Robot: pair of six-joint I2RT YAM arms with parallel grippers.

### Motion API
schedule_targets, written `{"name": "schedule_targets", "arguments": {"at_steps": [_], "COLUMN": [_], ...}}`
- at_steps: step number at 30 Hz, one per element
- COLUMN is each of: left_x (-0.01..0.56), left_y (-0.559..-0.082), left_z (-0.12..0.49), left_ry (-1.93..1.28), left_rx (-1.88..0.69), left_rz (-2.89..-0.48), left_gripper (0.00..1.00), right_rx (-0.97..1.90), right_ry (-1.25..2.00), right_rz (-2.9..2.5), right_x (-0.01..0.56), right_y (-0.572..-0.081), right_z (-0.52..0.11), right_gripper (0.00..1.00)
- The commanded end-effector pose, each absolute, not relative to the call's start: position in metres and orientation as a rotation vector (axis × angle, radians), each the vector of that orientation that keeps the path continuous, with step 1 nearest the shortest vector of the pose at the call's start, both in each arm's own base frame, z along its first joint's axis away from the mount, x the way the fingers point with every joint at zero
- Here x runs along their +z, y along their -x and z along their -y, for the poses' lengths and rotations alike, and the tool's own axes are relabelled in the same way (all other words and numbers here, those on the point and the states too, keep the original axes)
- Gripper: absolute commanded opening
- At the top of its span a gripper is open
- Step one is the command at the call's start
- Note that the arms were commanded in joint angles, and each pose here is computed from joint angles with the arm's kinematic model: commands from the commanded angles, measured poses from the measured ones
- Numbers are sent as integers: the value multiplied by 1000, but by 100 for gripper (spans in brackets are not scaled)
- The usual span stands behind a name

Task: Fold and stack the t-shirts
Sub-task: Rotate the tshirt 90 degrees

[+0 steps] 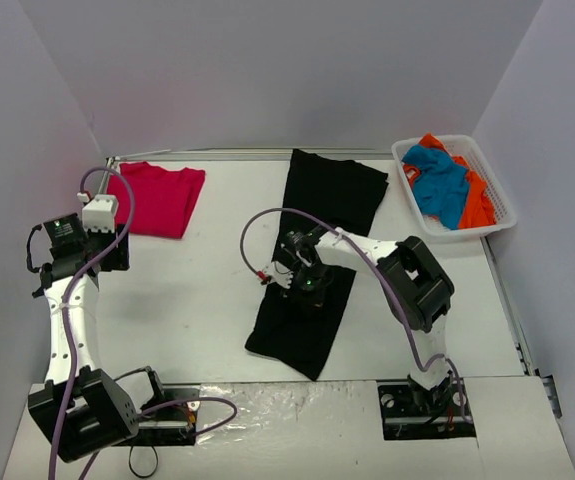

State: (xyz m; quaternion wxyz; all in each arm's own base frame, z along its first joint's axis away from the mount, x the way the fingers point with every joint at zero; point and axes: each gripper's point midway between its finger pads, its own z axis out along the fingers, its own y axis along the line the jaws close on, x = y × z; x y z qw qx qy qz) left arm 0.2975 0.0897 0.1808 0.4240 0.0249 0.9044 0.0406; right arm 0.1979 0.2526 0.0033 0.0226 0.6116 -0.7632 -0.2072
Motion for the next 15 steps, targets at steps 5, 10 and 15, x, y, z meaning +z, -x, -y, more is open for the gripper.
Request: {"name": "schedule_targets", "arguments": {"at_steps": [5, 10, 15], "left_x": [182, 179, 176], "left_y": [-300, -301, -300], "left_z": [-84, -82, -81], "left_ry": [-97, -107, -113], "left_rx": [54, 40, 33], "left_rz": [-2259, -2262, -2269], "left_gripper": [57, 58, 57], "right_rx": [-286, -398, -500], "right_ry": [-1553, -1590, -1686], "right_rz": [2124, 2107, 2156], "right_x": [-16, 18, 54], "right_y": [-152, -155, -180], "right_z": [-126, -142, -171], "right_gripper": [0, 0, 0]}}
